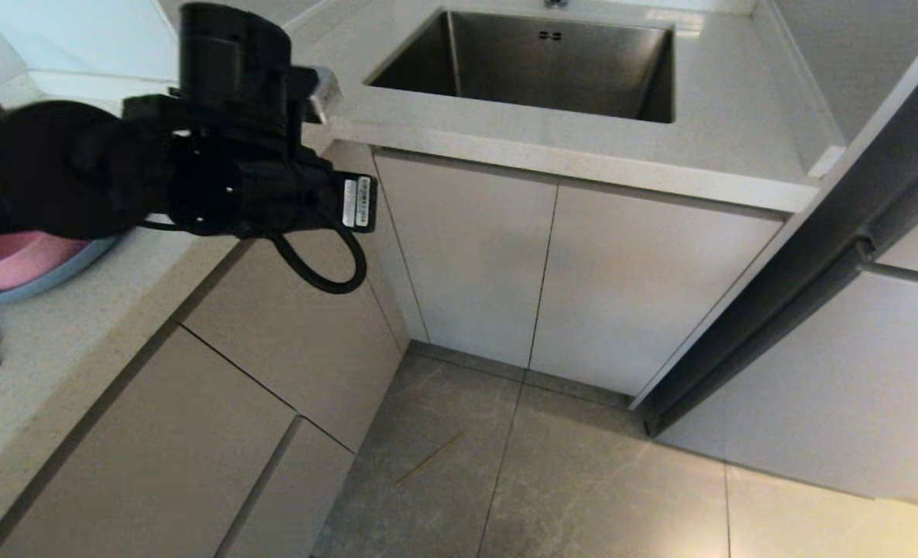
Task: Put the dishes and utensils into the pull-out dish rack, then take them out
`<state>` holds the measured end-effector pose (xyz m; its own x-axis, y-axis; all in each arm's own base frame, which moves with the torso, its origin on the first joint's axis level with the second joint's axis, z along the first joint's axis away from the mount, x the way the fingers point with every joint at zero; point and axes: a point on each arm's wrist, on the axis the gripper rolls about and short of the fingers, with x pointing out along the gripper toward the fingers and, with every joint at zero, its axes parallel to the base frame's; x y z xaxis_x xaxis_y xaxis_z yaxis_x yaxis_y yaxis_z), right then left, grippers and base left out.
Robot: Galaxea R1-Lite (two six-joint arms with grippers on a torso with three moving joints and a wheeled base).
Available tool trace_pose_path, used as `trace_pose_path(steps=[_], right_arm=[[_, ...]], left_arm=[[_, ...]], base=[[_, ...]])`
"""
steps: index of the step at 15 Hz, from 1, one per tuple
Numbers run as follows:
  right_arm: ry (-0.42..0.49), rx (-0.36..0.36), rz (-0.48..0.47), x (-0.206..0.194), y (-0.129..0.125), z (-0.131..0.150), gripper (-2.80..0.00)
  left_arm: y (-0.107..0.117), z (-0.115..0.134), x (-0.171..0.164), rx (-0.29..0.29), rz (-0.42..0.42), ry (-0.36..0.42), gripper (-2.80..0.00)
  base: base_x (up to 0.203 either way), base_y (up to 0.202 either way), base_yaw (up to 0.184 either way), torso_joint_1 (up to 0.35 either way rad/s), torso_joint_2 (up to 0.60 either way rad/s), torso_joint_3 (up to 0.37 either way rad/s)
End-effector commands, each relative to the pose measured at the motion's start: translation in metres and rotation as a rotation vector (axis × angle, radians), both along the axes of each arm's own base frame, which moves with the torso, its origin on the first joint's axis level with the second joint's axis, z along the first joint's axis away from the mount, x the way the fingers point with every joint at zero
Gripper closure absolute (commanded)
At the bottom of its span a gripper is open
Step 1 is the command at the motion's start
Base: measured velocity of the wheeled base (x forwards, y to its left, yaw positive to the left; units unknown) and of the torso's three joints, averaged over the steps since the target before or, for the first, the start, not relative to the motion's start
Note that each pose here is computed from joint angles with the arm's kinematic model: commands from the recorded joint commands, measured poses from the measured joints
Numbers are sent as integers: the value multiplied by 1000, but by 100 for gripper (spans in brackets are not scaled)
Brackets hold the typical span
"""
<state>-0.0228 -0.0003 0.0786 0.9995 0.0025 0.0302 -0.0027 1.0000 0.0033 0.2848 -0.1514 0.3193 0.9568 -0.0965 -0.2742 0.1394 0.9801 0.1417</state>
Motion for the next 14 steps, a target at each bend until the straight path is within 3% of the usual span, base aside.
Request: trace_pose_path(steps=[1, 5, 8, 11, 14], right_arm=[[7, 0, 1, 1, 0, -2, 0], [8, 0, 1, 1, 0, -2, 0], [8, 0, 1, 1, 0, -2, 0], [8, 0, 1, 1, 0, -2, 0], [7, 1, 1, 1, 0, -2, 0]], left_arm=[[18, 30, -33, -55, 2, -73, 0], [73, 68, -110, -151, 58, -167, 0], [125, 74, -158, -150, 224, -241, 0], [152, 66, -217, -123, 304, -308, 0], [155, 34, -269, -94, 298, -317, 0]], base=[[0, 0, 0, 0, 0, 0], [0, 0, 0, 0, 0, 0], [0, 0, 0, 0, 0, 0], [0, 0, 0, 0, 0, 0], [0, 0, 0, 0, 0, 0]])
